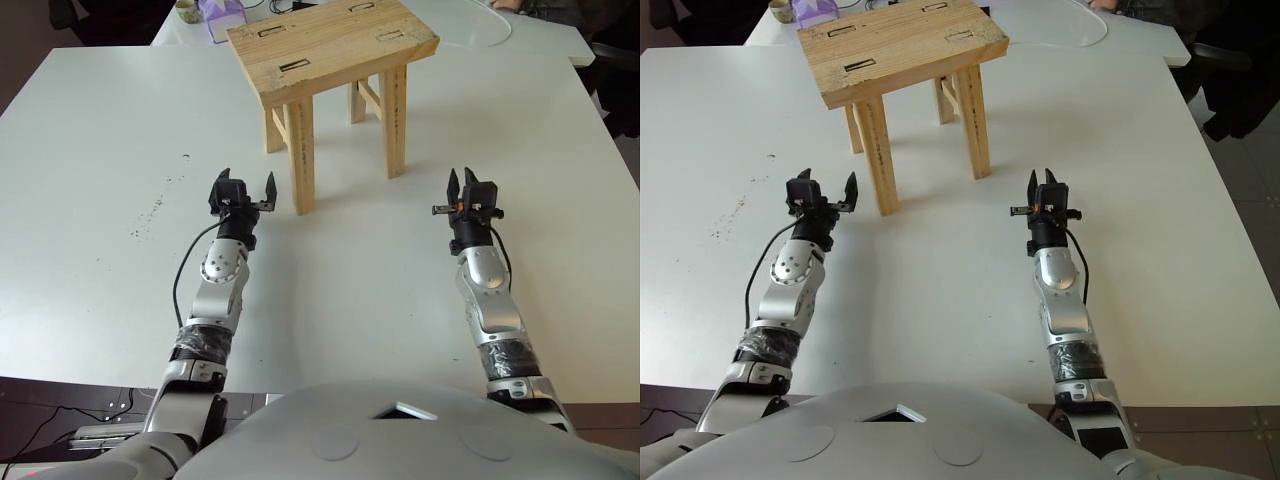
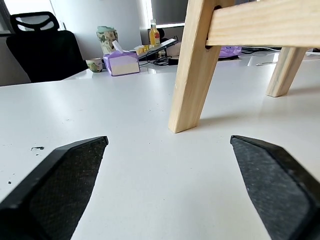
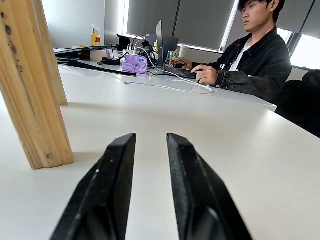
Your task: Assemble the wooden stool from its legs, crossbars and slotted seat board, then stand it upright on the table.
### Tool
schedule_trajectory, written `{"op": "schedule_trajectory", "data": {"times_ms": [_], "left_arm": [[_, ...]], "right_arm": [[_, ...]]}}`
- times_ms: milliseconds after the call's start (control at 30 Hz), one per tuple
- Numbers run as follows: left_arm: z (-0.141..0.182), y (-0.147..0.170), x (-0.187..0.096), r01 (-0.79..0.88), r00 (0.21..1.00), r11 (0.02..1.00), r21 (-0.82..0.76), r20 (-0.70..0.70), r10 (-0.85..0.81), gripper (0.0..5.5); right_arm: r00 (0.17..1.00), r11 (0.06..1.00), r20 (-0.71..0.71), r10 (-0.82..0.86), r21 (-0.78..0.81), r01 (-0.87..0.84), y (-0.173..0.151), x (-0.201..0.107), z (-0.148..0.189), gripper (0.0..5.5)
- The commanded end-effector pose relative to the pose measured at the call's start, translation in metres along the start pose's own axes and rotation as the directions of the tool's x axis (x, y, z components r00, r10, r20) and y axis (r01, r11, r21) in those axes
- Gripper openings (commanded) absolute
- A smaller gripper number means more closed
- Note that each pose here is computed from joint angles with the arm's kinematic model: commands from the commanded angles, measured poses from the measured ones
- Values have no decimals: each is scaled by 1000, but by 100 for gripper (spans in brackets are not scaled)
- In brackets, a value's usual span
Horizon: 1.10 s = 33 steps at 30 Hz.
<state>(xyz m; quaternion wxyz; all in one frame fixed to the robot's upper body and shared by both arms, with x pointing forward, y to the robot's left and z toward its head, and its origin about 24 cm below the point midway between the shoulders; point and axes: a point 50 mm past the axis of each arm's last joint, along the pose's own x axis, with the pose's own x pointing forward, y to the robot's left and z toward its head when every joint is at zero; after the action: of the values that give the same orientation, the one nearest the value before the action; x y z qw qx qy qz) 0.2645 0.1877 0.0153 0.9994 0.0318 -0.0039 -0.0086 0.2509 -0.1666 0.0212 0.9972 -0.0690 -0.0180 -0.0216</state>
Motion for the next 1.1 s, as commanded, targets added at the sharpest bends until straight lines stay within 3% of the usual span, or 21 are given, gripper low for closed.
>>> {"op": "schedule_trajectory", "data": {"times_ms": [33, 467, 800, 1100], "left_arm": [[0, -1, 3, 6, 999, 1000, 21, 37, -7, 517], [-5, -12, 9, -30, 999, 998, 50, 35, 28, 517], [-11, -15, 13, -29, 999, 1000, -8, 19, 29, 365], [-10, -14, 17, -37, 999, 999, 38, 39, 36, 361]], "right_arm": [[999, 1000, 30, -27, 1, 27, -4, 8, 1, 173], [999, 999, -22, -44, -17, 43, -5, 14, -14, 173], [998, 998, -20, -52, -38, 51, -11, 24, -17, 175], [998, 998, -37, -48, -39, 46, -9, 24, -23, 175]]}}
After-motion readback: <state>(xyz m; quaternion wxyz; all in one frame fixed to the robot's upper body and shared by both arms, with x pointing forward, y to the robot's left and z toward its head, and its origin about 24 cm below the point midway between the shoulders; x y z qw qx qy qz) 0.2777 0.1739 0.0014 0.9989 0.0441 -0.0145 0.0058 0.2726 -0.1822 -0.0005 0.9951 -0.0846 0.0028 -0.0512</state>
